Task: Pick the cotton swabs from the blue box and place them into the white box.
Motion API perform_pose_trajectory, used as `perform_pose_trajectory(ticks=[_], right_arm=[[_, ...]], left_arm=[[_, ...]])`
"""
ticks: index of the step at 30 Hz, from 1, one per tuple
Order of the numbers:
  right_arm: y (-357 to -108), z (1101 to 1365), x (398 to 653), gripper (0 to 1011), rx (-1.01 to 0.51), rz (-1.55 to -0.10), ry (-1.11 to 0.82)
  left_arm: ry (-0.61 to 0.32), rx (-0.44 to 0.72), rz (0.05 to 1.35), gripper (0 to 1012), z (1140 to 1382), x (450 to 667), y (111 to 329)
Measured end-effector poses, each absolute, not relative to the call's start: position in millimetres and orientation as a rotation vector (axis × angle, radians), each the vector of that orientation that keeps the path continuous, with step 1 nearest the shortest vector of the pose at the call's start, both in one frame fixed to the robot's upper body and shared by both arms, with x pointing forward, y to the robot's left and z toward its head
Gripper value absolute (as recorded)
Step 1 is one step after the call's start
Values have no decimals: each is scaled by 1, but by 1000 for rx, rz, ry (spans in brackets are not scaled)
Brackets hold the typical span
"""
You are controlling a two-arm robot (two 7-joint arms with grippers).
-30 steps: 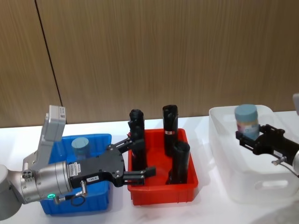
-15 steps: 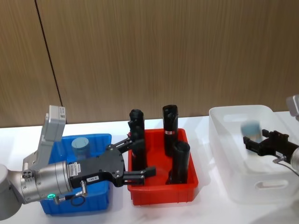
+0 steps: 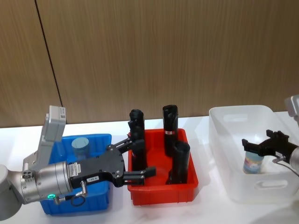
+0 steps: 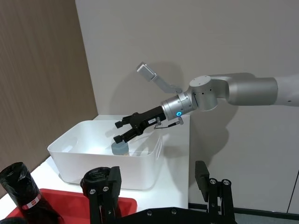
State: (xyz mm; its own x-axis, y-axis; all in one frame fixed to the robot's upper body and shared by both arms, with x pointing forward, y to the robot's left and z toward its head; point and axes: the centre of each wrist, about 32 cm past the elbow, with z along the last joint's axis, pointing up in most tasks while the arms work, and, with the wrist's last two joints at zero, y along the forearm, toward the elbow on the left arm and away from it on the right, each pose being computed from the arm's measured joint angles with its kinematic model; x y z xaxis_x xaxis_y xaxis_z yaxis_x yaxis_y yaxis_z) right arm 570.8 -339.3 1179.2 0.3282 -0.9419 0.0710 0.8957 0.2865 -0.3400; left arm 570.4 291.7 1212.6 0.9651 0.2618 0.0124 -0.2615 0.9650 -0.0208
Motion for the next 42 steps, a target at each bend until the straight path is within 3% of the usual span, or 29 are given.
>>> perform_pose_trajectory(ticks=[10,42], right_arm=[[-325,1176,558,1002,-315,-1226,116],[-254,1180,473,1002,-68,-1220,-45]], left_arm=[[-26,-1,327,1000,1212,566,284],[-104,66,649,1000,1206,538,247]])
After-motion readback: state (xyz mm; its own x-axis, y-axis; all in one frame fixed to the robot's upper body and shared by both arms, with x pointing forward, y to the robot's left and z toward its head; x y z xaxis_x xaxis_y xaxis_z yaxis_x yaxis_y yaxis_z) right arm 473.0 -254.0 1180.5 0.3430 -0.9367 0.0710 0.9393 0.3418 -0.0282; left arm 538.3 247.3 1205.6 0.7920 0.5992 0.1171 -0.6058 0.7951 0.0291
